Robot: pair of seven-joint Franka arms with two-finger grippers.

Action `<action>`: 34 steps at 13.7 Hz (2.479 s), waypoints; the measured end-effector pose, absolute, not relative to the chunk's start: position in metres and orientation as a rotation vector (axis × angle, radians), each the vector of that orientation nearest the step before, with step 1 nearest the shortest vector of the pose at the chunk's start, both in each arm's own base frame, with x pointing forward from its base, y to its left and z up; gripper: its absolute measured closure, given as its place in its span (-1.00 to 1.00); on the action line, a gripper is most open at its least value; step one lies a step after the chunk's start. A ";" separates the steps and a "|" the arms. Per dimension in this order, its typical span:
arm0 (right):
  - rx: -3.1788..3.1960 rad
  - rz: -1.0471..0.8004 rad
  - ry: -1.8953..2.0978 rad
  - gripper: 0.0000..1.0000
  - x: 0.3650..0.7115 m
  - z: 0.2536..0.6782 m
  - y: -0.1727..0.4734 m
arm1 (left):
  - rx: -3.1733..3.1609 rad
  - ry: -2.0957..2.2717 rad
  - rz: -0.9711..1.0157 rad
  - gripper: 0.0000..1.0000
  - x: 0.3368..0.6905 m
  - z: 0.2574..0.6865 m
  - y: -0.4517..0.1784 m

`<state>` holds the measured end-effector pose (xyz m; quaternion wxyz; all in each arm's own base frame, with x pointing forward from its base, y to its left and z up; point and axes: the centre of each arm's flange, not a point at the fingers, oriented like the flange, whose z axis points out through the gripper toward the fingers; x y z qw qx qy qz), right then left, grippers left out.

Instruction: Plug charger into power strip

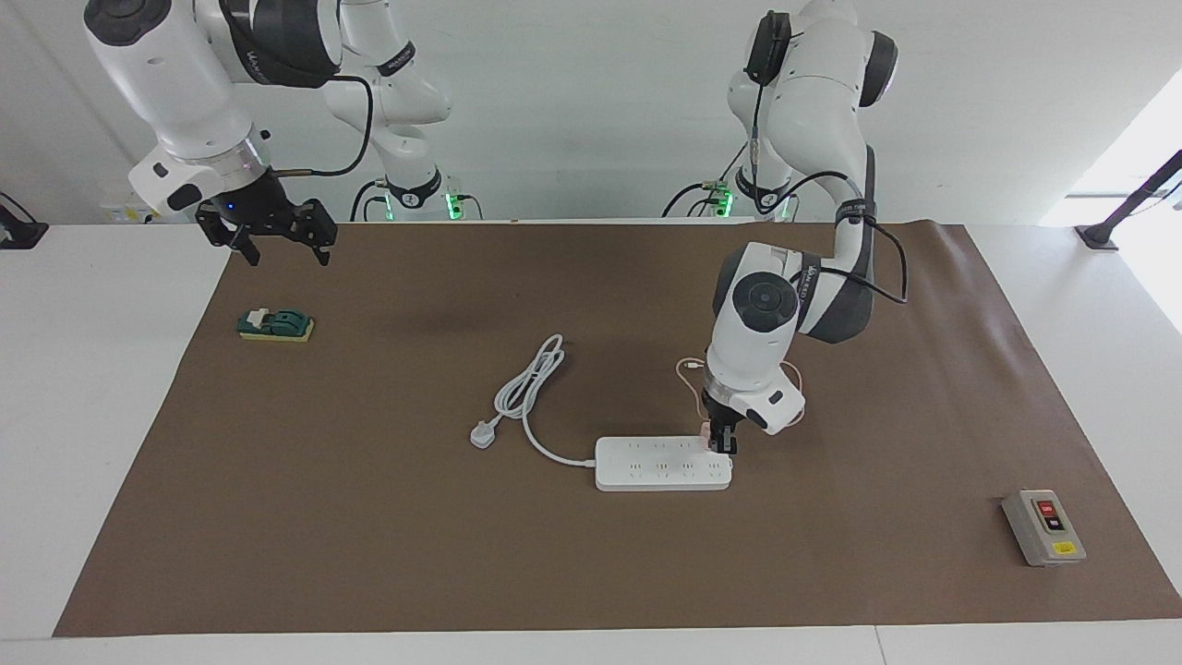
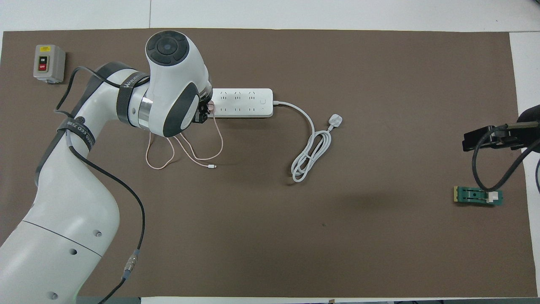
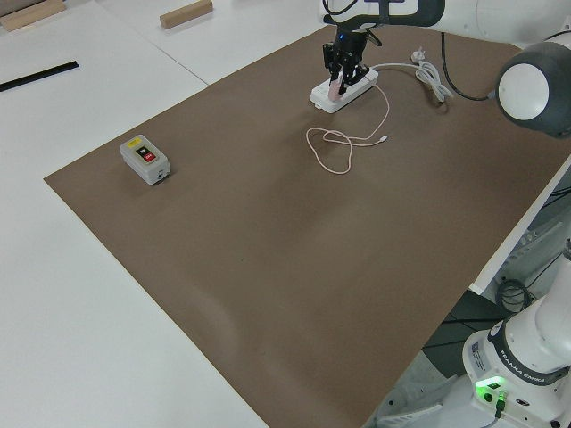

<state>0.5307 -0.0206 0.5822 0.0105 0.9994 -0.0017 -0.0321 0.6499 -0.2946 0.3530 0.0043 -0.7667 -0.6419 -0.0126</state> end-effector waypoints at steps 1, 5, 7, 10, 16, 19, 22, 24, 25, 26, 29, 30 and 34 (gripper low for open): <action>3.119 -0.100 -0.005 -1.00 0.531 0.582 -0.021 | -2.404 -2.011 -0.042 0.36 0.649 0.353 -0.295; 3.119 -0.100 -0.005 -1.00 0.531 0.582 -0.021 | -2.415 -2.017 -0.055 0.36 0.647 0.346 -0.294; 3.119 -0.100 -0.005 -1.00 0.531 0.582 -0.021 | -2.418 -2.022 -0.059 0.36 0.646 0.346 -0.293; 3.119 -0.100 -0.005 -1.00 0.531 0.582 -0.021 | -2.422 -2.026 -0.064 0.36 0.645 0.346 -0.292; 3.119 -0.100 -0.005 -1.00 0.531 0.582 -0.021 | -2.411 -2.062 -0.022 0.36 0.647 0.346 -0.285; 3.119 -0.100 -0.005 -1.00 0.531 0.582 -0.021 | -2.410 -2.085 0.027 0.36 0.651 0.345 -0.278; 3.119 -0.100 -0.005 -1.00 0.531 0.582 -0.021 | -2.414 -2.084 0.034 0.36 0.651 0.345 -0.277; 3.119 -0.100 -0.005 -1.00 0.531 0.582 -0.021 | -2.416 -2.082 0.033 0.36 0.651 0.345 -0.277; 3.119 -0.100 -0.005 -1.00 0.531 0.582 -0.021 | -2.421 -2.074 0.028 0.36 0.650 0.345 -0.278; 3.119 -0.100 -0.005 -1.00 0.531 0.582 -0.021 | -2.427 -2.062 0.017 0.36 0.649 0.344 -0.279; 3.119 -0.100 -0.005 -1.00 0.531 0.582 -0.021 | -2.439 -2.038 -0.012 0.36 0.647 0.342 -0.283; 3.119 -0.100 -0.006 -1.00 0.531 0.582 -0.021 | -2.442 -2.033 -0.018 0.36 0.647 0.342 -0.284; 3.119 -0.100 -0.005 -1.00 0.531 0.582 -0.020 | -2.461 -1.982 -0.071 0.36 0.644 0.342 -0.291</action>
